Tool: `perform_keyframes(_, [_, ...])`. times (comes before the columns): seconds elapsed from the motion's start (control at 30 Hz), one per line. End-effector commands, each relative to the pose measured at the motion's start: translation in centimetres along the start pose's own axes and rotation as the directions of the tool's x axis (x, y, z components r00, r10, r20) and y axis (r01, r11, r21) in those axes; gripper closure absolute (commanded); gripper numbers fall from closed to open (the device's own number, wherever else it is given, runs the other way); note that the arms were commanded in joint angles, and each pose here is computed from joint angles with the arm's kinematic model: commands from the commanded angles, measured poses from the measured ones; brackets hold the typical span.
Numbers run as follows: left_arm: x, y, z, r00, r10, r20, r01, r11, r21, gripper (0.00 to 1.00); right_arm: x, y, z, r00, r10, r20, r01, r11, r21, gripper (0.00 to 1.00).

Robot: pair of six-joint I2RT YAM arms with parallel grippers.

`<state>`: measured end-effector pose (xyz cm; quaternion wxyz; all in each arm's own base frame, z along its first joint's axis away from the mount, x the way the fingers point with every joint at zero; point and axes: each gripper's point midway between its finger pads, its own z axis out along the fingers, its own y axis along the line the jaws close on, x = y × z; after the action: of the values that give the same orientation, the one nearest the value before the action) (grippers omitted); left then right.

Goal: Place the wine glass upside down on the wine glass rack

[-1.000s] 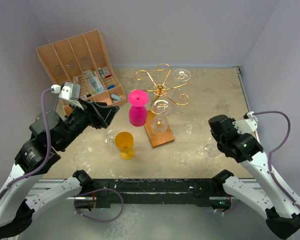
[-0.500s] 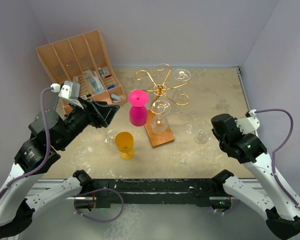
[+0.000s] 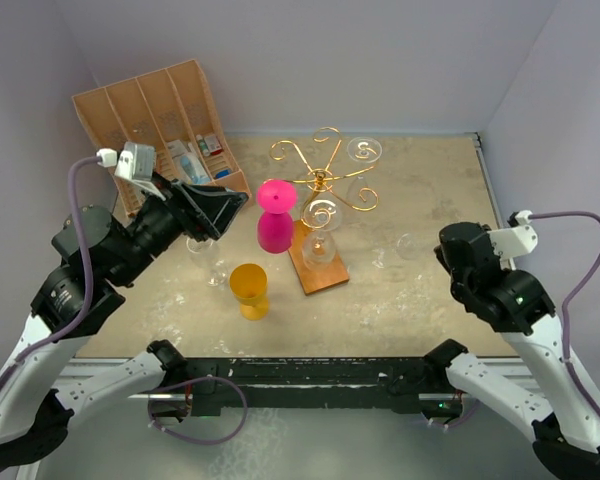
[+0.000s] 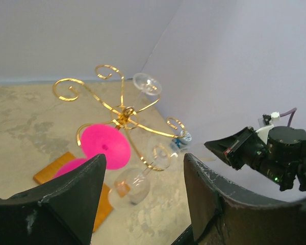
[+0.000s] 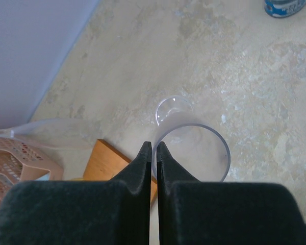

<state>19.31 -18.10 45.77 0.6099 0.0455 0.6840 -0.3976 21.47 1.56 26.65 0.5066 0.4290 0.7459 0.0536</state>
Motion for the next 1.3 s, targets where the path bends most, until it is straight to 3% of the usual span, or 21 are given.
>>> perform_keyframes(0.0, [-4.4, -4.7, 1.0, 0.988, -0.115, 0.1, 0.096, 0.979, 0.178, 0.4, -6.1, 2.5, -2.5, 0.982, 0.11, 0.157, -0.089, 0.987, -0.133, 1.0])
perform_keyframes(0.13, [-6.2, -7.1, 2.3, 0.964, -0.235, 0.123, 0.195, 0.942, 0.271, 0.41, -10.1, 4.4, -5.1, 0.955, 0.195, 0.223, -0.132, 0.954, -0.268, 1.0])
perform_keyframes(0.3, [-8.8, -8.9, 2.8, 0.881, -0.448, 0.15, 0.368, 0.85, 0.377, 0.43, -14.5, 6.6, -8.2, 0.922, 0.239, 0.305, -0.101, 0.908, -0.407, 1.0])
perform_keyframes(0.47, [-9.5, -9.7, 4.0, 0.828, -0.549, 0.119, 0.458, 0.783, 0.42, 0.45, -15.7, 7.2, -9.6, 0.913, 0.264, 0.311, -0.092, 0.876, -0.474, 1.0])
perform_keyframes(0.63, [-9.6, -10.0, 5.6, 0.787, -0.608, 0.103, 0.51, 0.736, 0.445, 0.46, -18.1, 7.8, -13.2, 0.88, 0.364, 0.306, -0.1, 0.771, -0.629, 1.0])
perform_keyframes(0.83, [-9.4, -11.7, 7.4, 0.724, -0.689, 0.041, 0.569, 0.629, 0.53, 0.46, -19.3, 9.6, -17.0, 0.872, 0.42, 0.251, -0.071, 0.617, -0.784, 1.0])
perform_keyframes(1.1, [-5.7, -15.3, 11.3, 0.725, -0.689, -0.027, 0.605, 0.618, 0.502, 0.45, -19.2, 11.9, -20.2, 0.874, 0.46, 0.156, -0.062, 0.424, -0.904, 1.0])
perform_keyframes(1.27, [-4.3, -15.4, 14.2, 0.658, -0.753, -0.01, 0.667, 0.576, 0.473, 0.45, -18.5, 12.5, -21.2, 0.873, 0.479, 0.09, -0.085, 0.332, -0.939, 1.0])
